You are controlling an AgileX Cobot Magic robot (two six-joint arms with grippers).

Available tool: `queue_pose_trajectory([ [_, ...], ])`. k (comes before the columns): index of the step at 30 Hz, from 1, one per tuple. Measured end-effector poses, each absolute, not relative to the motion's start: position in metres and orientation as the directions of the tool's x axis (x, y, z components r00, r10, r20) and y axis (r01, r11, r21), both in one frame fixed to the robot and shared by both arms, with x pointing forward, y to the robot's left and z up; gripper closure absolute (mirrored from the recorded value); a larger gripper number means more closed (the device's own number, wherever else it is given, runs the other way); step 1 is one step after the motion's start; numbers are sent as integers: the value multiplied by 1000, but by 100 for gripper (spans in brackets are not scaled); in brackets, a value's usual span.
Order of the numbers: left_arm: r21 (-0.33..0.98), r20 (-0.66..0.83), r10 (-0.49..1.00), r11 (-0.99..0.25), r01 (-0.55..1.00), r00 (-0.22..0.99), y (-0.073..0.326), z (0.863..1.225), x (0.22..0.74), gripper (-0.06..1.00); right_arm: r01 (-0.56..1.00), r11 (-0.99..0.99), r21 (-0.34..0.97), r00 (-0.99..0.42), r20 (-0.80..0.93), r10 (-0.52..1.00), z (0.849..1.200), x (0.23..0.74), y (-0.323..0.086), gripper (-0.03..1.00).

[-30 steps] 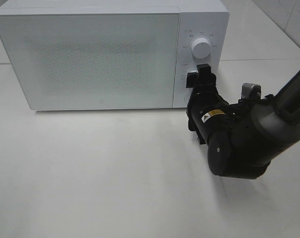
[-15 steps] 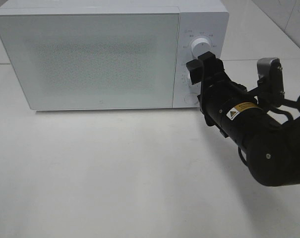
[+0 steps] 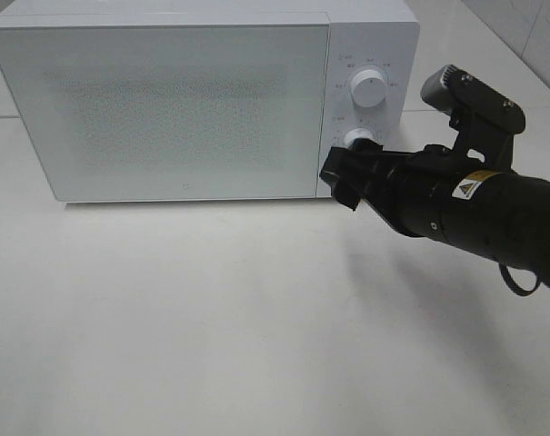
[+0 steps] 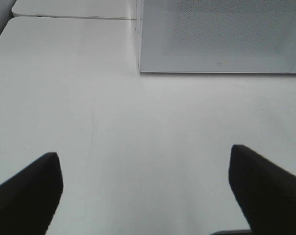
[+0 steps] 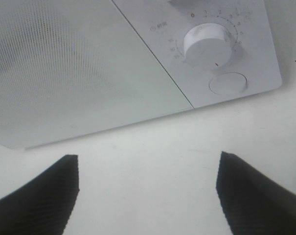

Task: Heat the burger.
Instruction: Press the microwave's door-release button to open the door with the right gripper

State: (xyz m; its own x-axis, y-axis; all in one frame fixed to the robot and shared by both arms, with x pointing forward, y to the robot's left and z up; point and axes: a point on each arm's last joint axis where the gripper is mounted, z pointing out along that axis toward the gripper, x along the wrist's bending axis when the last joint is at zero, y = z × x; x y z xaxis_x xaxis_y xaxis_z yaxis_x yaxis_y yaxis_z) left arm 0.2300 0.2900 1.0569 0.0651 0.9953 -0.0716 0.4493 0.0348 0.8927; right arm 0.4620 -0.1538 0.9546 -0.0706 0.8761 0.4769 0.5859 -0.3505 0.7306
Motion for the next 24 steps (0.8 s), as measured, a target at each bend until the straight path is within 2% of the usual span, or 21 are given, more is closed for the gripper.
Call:
queue_pose_trajectory([
  [1, 893, -72, 995, 35, 449, 65, 290, 1057, 230, 10, 586, -350, 731, -71, 477, 876, 955, 462, -154, 21],
  [5, 893, -72, 995, 35, 449, 65, 290, 1057, 230, 10, 670, -149, 727, -166, 343, 924, 965, 465, -162, 21],
  [9, 893, -72, 995, 35, 449, 65, 290, 1057, 230, 10, 711, -60, 700, -220, 302, 928, 972, 468, -165, 21],
  [14, 893, -72, 995, 35, 449, 65, 290, 1057, 230, 10, 790, 150, 595, -341, 223, 913, 986, 475, -173, 21],
  [18, 893, -72, 995, 35, 449, 65, 290, 1057, 230, 10, 813, 244, 529, -385, 173, 907, 993, 477, -179, 21],
  [20, 893, -72, 995, 35, 449, 65, 290, 1057, 230, 10, 833, 344, 434, -426, 105, 899, 1002, 476, -184, 22],
  [24, 893, -72, 995, 35, 449, 65, 290, 1057, 230, 10, 845, 385, 370, -438, 68, 896, 1011, 473, -188, 22],
])
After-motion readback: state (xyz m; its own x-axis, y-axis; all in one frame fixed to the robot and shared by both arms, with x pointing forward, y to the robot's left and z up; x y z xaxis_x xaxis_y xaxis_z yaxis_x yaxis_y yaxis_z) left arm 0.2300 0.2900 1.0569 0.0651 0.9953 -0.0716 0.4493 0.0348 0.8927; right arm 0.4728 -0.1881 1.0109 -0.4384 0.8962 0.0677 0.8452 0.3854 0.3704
